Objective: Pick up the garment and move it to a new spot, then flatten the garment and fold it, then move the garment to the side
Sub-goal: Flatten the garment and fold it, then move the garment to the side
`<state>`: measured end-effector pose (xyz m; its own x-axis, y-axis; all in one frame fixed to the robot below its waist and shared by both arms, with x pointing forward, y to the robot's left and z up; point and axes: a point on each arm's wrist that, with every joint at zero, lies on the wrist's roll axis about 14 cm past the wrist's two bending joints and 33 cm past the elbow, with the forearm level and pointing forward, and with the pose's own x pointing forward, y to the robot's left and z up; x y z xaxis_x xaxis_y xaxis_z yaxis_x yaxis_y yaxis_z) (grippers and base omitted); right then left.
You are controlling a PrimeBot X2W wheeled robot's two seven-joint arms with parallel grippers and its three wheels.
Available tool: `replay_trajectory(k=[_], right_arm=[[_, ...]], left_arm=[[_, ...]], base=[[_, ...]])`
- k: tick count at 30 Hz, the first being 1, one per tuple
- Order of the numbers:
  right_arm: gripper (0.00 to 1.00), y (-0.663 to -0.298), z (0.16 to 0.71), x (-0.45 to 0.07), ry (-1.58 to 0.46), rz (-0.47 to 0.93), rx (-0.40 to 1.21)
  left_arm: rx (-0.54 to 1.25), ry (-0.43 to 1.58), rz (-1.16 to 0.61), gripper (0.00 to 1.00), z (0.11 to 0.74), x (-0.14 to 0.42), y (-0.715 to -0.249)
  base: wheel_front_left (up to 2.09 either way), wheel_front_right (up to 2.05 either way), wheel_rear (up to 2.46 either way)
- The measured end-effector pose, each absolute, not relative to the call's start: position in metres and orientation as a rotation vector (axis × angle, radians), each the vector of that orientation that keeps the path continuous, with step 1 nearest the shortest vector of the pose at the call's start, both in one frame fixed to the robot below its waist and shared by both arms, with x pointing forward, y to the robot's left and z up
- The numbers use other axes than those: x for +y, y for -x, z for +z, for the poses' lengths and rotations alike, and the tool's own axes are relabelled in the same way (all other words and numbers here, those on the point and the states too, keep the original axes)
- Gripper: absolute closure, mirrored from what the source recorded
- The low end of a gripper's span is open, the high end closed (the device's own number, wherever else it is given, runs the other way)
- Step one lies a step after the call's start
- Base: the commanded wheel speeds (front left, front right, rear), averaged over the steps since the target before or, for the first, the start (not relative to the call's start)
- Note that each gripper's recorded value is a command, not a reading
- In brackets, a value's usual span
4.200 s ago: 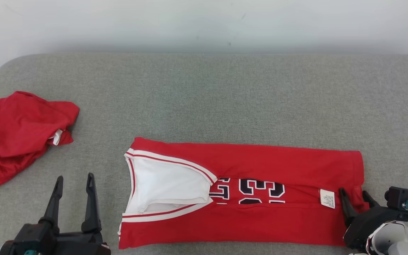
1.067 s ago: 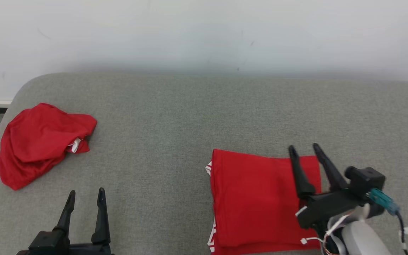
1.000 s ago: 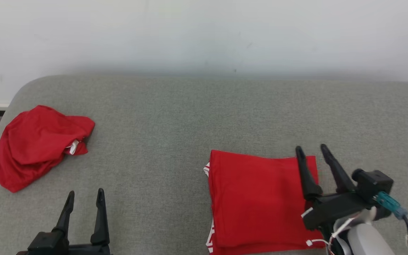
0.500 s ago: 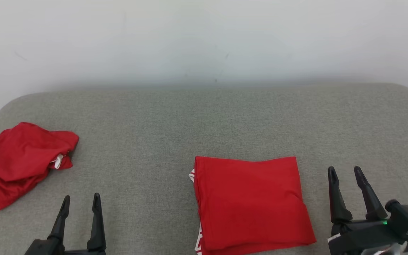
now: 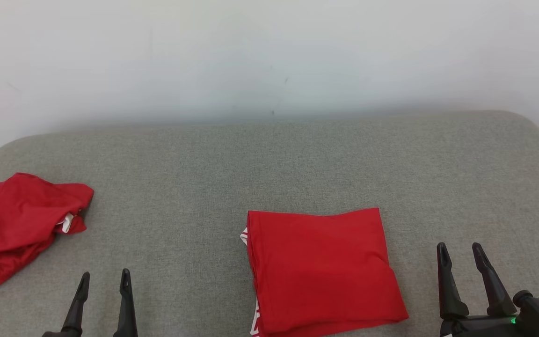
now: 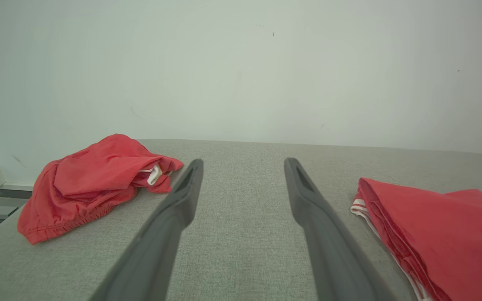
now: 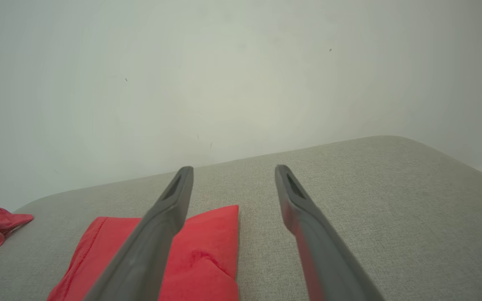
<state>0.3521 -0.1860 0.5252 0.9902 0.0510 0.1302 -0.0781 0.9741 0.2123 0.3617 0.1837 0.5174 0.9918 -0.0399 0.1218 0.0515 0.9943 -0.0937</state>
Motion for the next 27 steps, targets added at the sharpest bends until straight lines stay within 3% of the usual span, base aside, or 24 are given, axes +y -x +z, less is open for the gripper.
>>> replay_trajectory(k=[27], right_arm=[[0.00,-0.350,0.521,-0.173,-0.200,0.096,-0.090]], left_arm=[[-0.104,0.076,-0.018,0.00,0.513,0.191,-0.354]], base=[[0.00,0.00,0.00]])
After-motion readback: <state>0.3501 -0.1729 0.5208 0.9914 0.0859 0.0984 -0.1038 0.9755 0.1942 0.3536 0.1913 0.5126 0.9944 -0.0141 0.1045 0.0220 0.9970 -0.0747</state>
